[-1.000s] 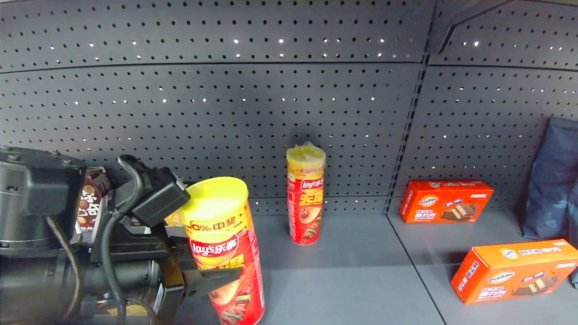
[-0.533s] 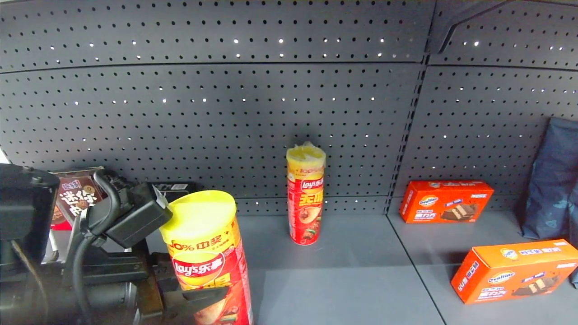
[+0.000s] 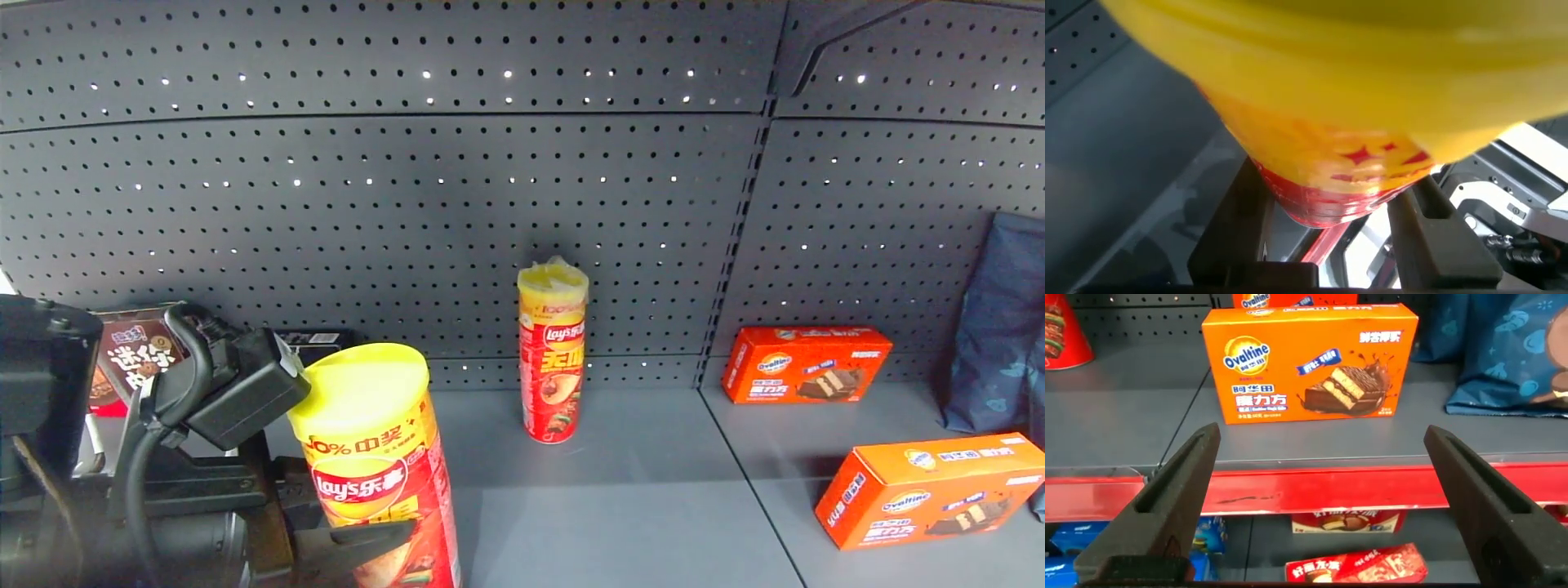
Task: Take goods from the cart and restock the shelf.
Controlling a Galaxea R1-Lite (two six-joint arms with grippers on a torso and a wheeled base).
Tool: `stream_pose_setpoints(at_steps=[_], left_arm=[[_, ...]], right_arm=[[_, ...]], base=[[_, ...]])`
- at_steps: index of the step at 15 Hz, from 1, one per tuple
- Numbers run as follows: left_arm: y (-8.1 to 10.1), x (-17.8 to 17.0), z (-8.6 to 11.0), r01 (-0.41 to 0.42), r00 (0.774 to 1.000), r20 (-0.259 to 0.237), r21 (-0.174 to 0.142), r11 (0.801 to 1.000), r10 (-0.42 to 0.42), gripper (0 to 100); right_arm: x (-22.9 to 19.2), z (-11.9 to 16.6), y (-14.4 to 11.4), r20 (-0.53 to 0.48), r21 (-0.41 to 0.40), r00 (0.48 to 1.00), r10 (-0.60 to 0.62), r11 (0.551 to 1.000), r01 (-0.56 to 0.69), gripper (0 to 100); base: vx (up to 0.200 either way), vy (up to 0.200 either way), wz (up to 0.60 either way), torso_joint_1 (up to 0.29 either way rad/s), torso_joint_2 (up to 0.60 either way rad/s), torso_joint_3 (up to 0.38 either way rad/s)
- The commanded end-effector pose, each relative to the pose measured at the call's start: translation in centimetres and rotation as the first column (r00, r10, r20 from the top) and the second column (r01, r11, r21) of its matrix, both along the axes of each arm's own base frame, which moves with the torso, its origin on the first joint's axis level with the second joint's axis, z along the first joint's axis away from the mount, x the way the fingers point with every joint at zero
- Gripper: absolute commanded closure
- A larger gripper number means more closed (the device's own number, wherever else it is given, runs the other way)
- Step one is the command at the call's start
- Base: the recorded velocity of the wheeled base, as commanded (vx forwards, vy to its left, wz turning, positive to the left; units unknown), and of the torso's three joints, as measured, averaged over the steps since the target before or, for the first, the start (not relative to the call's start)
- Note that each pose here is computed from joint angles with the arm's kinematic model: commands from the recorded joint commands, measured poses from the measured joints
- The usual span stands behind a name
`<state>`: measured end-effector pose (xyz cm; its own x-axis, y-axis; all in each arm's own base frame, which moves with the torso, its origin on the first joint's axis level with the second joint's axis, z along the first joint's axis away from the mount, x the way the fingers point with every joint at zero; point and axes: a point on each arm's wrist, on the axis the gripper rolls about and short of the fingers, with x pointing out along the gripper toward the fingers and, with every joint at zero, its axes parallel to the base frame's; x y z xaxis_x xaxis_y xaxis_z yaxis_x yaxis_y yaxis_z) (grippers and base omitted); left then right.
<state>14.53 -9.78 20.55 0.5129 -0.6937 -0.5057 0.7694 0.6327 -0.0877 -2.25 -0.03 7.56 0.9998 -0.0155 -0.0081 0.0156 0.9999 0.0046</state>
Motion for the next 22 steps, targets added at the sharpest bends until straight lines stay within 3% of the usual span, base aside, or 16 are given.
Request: stream_pose_setpoints(at_steps=[1,8,9,10,11,13,15,18,20,22], left_arm=[[0.0,0.0,0.1,-0.002,1.000,0.005,-0.002,1.000,0.002,100],[0.1,0.0,0.0,-0.010,1.000,0.003,0.001,1.000,0.010,100],[0.1,0.1,0.2,-0.013,1.000,0.010,-0.003,1.000,0.013,100],[0.1,0.2,0.3,-0.011,1.000,0.012,-0.006,1.000,0.011,100],[0.1,0.2,0.4,-0.011,1.000,0.016,-0.008,1.000,0.011,100],[0.0,0.2,0.4,-0.007,1.000,0.018,-0.008,1.000,0.007,100],[0.1,0.1,0.2,-0.011,1.000,0.013,-0.004,1.000,0.011,100],[0.1,0.2,0.2,-0.013,1.000,0.014,-0.005,1.000,0.013,100],[0.1,0.2,0.2,-0.013,1.000,0.014,-0.005,1.000,0.013,100],[0.1,0.2,0.3,-0.015,1.000,0.014,-0.005,1.000,0.015,100]], right_arm=[[0.0,0.0,0.0,-0.001,0.001,1.000,0.000,1.000,0.000,0],[-0.1,0.4,0.0,0.015,-0.038,1.000,-0.015,0.999,0.015,0],[-0.7,6.1,0.0,0.087,-0.050,0.995,0.048,0.998,-0.044,0],[1.3,10.5,0.1,0.014,0.006,0.997,0.078,0.997,-0.078,0],[1.4,12.6,0.1,0.066,0.014,0.990,0.122,0.992,-0.124,0],[1.5,13.7,0.2,0.071,-0.067,0.970,0.231,0.972,-0.227,0],[3.5,15.1,0.7,0.007,-0.090,0.936,0.352,0.932,-0.350,0],[6.2,15.2,1.5,-0.101,-0.050,0.854,0.510,0.855,-0.516,0],[7.5,15.2,2.0,-0.154,-0.030,0.820,0.551,0.827,-0.561,0],[10.8,15.0,4.0,-0.249,0.005,0.732,0.634,0.757,-0.654,0]], base=[[0.000,0.000,0.60,0.012,0.00,0.002],[0.000,0.000,0.00,0.000,0.00,0.000],[0.000,0.000,0.00,0.000,0.00,0.000],[0.000,0.000,0.00,0.000,0.00,0.000],[0.000,0.000,0.00,0.000,0.00,0.000],[0.000,0.000,0.00,0.000,0.00,0.000],[0.000,0.000,0.00,0.000,0.00,0.000],[0.000,0.000,0.00,0.000,0.00,0.000],[0.000,0.000,0.00,0.000,0.00,0.000],[0.000,0.000,0.00,0.000,0.00,0.000]])
